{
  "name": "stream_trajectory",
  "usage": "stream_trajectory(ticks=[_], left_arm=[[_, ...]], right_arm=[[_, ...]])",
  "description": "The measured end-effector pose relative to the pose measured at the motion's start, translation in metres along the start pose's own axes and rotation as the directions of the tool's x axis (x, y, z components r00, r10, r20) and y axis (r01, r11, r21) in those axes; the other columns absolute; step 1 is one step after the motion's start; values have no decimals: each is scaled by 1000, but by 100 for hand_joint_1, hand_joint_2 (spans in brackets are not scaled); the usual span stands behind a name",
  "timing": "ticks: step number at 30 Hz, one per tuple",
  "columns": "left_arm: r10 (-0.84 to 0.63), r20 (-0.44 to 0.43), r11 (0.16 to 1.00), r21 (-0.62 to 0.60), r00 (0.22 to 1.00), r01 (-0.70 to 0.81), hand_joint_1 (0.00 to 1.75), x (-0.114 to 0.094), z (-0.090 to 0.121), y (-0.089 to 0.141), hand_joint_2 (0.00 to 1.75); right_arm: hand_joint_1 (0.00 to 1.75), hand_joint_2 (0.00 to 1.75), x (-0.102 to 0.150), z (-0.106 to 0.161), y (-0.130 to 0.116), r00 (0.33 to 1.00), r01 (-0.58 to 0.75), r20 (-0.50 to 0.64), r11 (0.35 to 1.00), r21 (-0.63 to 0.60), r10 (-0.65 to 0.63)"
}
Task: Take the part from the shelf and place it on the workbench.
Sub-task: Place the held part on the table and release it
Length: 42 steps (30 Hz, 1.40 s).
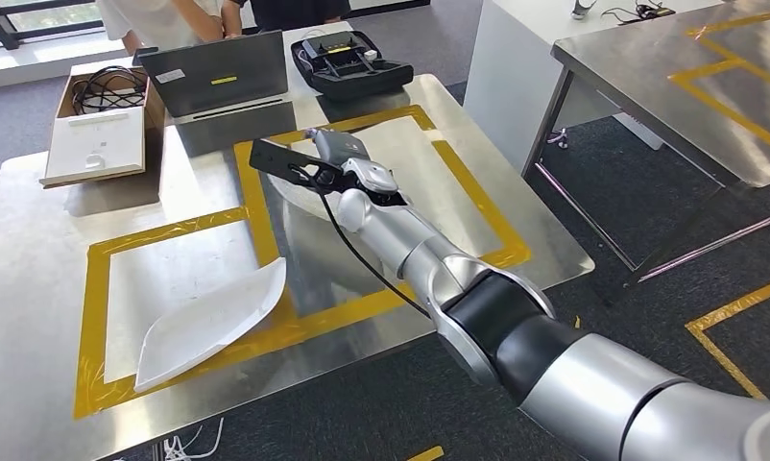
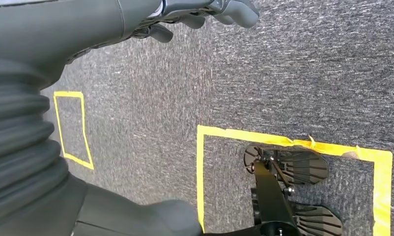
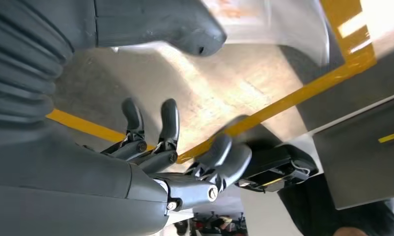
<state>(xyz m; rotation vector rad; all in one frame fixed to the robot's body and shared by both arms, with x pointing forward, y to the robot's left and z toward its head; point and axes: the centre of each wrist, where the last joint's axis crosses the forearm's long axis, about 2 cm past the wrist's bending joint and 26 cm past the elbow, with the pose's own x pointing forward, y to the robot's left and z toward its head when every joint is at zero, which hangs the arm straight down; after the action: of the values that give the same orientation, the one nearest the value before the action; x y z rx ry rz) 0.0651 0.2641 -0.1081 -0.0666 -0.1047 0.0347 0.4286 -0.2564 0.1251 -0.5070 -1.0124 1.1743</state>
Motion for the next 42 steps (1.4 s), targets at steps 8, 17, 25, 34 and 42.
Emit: stream_trajectory(ticks=[8,17,25,34,42], left_arm=[[1,-9,1000,3,1000,-1,0,1,0,1,0],[-35,-26,999,11,999,35,0,3,0,3,0],[-26,-33,999,17,999,26,0,-4,0,5,0],[-29,-31,999,21,999,30,0,-8,0,5,0],[-36,-27,999,23,999,37,0,-6,0,4,0]], right_arm=[[0,0,18,-2,2,994,-4,106,999,-43,9],[0,0,15,1,-26,955,79,295,965,-249,-2],[0,0,33,16,-74,885,217,465,872,-439,15],[0,0,45,35,-91,817,304,569,773,-557,90],[0,0,48,41,-80,809,311,579,761,-569,103]])
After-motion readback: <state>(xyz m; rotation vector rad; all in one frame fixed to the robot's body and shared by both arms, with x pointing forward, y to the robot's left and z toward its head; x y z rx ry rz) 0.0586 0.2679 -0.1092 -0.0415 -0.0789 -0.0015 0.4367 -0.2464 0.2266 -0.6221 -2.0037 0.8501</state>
